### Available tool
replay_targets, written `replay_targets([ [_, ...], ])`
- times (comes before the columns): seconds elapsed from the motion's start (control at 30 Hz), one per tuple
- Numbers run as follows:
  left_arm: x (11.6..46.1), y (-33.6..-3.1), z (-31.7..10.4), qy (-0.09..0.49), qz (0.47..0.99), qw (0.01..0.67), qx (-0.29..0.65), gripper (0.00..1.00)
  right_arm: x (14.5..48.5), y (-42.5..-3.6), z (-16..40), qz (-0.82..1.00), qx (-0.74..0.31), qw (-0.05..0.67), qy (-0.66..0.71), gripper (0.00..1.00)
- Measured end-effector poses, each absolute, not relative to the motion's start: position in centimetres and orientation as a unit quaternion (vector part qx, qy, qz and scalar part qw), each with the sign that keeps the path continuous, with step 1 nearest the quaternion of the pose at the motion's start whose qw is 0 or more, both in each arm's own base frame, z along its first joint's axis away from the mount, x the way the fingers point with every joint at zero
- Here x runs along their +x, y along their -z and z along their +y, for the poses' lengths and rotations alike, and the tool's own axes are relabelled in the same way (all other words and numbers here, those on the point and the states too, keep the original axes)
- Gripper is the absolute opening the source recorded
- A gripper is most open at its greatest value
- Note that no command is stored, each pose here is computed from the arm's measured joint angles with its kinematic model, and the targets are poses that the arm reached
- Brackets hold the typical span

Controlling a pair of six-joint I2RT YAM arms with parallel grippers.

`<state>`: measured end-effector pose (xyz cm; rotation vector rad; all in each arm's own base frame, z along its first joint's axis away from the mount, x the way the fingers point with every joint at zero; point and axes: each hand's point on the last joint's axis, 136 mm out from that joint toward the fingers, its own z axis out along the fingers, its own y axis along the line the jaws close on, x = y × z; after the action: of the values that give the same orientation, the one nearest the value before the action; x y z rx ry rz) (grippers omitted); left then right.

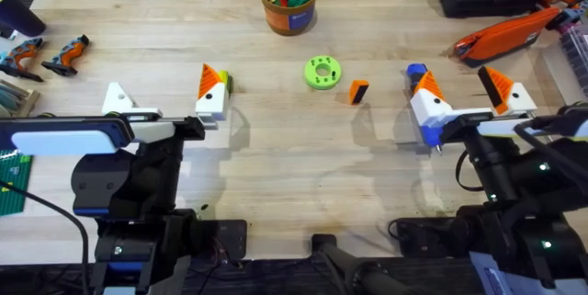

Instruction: Pick up the gripper from the table and insert it into the empty holder that is missing its gripper. Then pick up a screw, insert it into the mounting hole, and use the screwdriver to tighten it. Finally, clean up the table by picking up the vegetable and placing it into the bucket.

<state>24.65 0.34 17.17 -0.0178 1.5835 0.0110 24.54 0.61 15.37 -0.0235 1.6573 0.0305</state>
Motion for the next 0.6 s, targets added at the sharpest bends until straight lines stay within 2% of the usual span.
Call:
replay_targets([
  [0.33, 24.6, -17.9, 0.3, -0.005, 0.701, 0.713, -0.008, 0.985, 24.6, -15.7, 0.6, 0.732, -0.011, 0.681, -0.014, 0.991],
  [0.5, 24.3, -18.8, 0.3, -0.003, 0.707, 0.707, -0.01, 0.985, 24.5, -18.2, 0.6, 0.706, -0.011, 0.708, -0.013, 0.991],
  [0.6, 23.4, -21.6, 0.3, -0.003, 0.709, 0.705, -0.01, 0.985, 23.9, -21.3, 0.6, 0.685, -0.011, 0.728, -0.013, 0.991],
])
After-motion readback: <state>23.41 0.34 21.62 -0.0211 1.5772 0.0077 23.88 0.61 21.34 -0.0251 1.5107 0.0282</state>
